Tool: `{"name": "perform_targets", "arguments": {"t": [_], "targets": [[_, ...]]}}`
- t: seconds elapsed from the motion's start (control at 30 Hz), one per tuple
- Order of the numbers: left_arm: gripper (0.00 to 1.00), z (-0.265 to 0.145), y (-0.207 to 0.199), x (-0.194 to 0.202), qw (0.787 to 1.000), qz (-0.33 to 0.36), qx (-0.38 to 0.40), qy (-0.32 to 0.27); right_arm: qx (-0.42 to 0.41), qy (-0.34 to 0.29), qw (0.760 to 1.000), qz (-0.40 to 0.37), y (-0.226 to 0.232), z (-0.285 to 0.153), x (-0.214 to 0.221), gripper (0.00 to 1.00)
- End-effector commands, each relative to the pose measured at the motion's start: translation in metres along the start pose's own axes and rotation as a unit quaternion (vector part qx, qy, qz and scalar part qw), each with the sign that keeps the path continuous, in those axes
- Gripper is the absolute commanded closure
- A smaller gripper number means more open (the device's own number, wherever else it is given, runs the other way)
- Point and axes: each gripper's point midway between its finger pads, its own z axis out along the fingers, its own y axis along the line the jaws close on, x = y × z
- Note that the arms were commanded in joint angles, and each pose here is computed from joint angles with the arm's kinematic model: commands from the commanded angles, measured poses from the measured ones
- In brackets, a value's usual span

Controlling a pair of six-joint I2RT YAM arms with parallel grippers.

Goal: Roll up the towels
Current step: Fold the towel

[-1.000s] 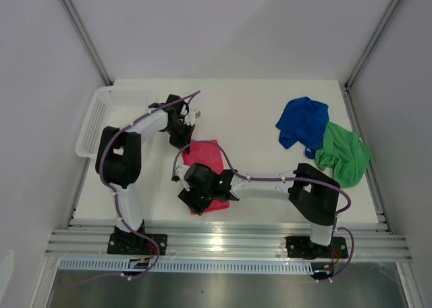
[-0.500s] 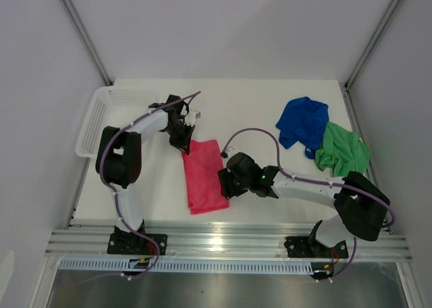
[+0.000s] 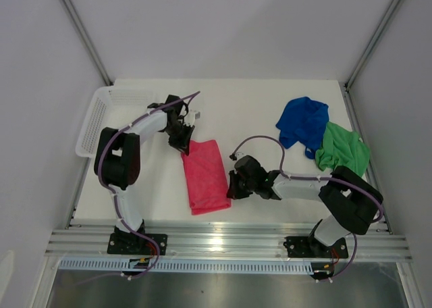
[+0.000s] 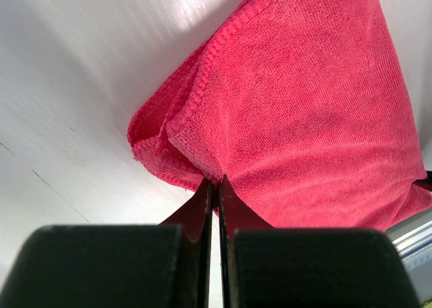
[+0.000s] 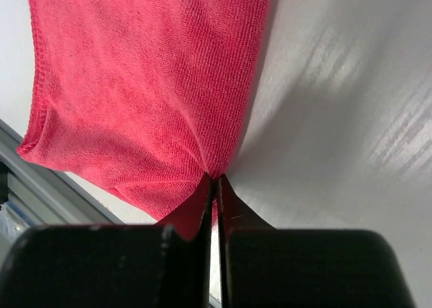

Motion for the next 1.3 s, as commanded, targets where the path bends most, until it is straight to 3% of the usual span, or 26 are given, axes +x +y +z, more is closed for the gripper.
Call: {"name": "perform_targets", "arguments": {"t": [0.0, 0.13, 0.27, 0.37, 0.5, 0.63, 0.83, 1.0, 1.1, 1.13, 1.2, 1.27], "targets": [[0.99, -0.026, -0.005, -0.004, 1.000, 0.011, 0.003, -0.029, -0.024, 0.000, 0.999, 0.029, 0.001, -0.007, 0.009, 1.00], [0.99, -0.021, -0.001, 0.009, 1.000, 0.005, -0.004, -0.013, -0.050, -0.001, 0.998, 0.032, 0.014, -0.010, 0.013, 0.97], [0.98, -0.010, -0.002, 0.020, 1.000, -0.002, 0.011, 0.011, -0.059, 0.009, 0.998, 0.023, 0.019, -0.011, 0.010, 0.46], [0.98, -0.005, -0.001, 0.025, 1.000, -0.006, 0.011, 0.020, -0.036, -0.024, 0.999, 0.018, 0.001, -0.025, -0.030, 0.42], [0.94, -0.004, 0.002, 0.029, 1.000, -0.006, 0.004, 0.026, -0.034, -0.092, 0.995, -0.003, -0.009, -0.040, -0.106, 0.42], [0.88, -0.003, 0.005, 0.030, 1.000, -0.006, -0.005, 0.030, -0.040, -0.103, 0.994, -0.014, -0.017, -0.003, -0.161, 0.43], [0.85, -0.003, 0.012, 0.032, 0.999, -0.002, -0.019, 0.038, -0.056, -0.066, 0.996, 0.004, -0.027, 0.063, -0.178, 0.43], [0.83, -0.002, 0.014, 0.033, 0.999, -0.003, -0.020, 0.048, -0.073, -0.076, 0.994, 0.025, -0.031, 0.082, -0.188, 0.44], [0.82, -0.003, 0.015, 0.028, 0.999, 0.000, -0.022, 0.046, -0.085, -0.075, 0.993, 0.041, -0.032, 0.087, -0.186, 0.51], [0.81, -0.002, 0.016, 0.025, 0.999, 0.001, -0.023, 0.046, -0.084, -0.074, 0.993, 0.048, -0.035, 0.089, -0.185, 0.61], [0.81, -0.002, 0.017, 0.023, 0.999, 0.001, -0.025, 0.046, -0.083, -0.081, 0.991, 0.070, -0.043, 0.092, -0.186, 0.73], [0.80, -0.003, 0.019, 0.013, 0.999, 0.004, -0.029, 0.040, -0.085, -0.094, 0.988, 0.090, -0.050, 0.091, -0.191, 0.92]]}}
